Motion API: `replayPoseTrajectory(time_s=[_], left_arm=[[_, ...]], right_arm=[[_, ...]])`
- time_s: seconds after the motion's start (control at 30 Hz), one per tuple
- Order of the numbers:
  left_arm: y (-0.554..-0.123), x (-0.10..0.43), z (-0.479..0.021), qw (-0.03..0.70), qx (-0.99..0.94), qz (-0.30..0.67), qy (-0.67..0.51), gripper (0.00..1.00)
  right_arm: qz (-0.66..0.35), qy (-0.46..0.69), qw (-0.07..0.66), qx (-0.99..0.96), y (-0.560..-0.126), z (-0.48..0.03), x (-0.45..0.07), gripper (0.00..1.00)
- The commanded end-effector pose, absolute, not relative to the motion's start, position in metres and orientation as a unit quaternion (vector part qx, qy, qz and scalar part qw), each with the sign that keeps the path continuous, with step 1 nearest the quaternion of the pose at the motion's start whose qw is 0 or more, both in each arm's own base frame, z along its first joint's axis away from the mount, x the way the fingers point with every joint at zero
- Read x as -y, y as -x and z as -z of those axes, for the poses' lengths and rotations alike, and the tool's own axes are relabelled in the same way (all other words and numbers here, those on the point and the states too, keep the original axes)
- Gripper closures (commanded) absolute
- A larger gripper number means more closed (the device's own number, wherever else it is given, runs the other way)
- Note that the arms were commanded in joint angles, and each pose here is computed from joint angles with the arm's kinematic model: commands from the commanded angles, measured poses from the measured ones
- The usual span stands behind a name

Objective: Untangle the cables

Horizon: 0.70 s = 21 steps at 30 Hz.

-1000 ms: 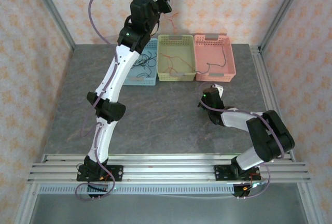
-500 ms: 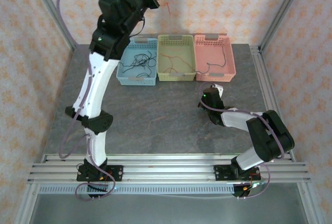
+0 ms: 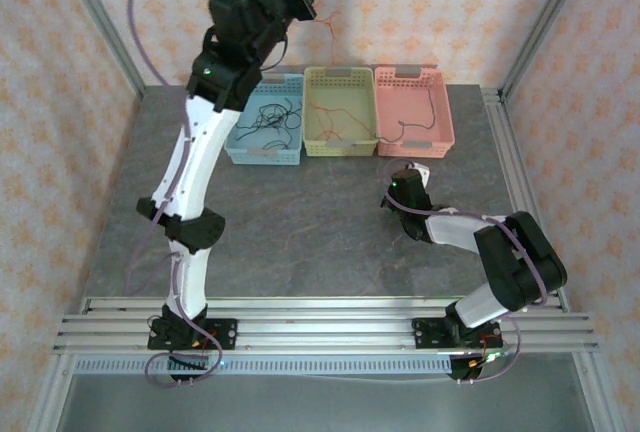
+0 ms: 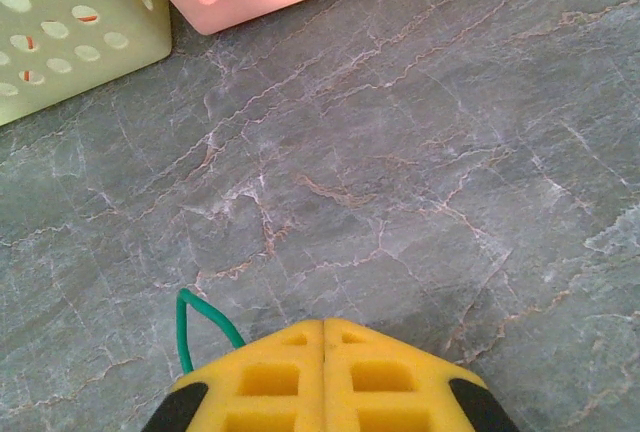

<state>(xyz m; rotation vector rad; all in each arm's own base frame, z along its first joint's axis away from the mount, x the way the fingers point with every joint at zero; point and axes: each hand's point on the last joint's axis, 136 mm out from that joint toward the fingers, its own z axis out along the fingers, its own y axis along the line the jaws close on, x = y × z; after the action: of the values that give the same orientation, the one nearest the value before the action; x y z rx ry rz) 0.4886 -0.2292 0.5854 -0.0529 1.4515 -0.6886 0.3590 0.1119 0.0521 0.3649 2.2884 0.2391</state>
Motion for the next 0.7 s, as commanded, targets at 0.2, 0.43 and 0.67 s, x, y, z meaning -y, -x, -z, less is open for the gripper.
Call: replayPoseTrajectory(time_s=[0.2, 0.43, 0.67], left_arm=[[-0.524, 0.235, -0.567, 0.713, -0.640, 0.286, 0.011, 1.00], [-0.576, 0.247, -0.487, 0.667, -0.699, 0.257, 0.018, 1.00], [-0.619, 0.265, -0.352, 0.571, -0.794, 0.206, 0.012, 1.00]], right_arm=[[-0.103, -0.150, 0.410, -0.894, -0.369, -0.063, -0.115, 1.00], [-0.106, -0.148, 0.405, -0.896, -0.370, -0.061, -0.117, 1.00], [-0.105, -0.147, 0.404, -0.897, -0.370, -0.060, -0.117, 1.00]])
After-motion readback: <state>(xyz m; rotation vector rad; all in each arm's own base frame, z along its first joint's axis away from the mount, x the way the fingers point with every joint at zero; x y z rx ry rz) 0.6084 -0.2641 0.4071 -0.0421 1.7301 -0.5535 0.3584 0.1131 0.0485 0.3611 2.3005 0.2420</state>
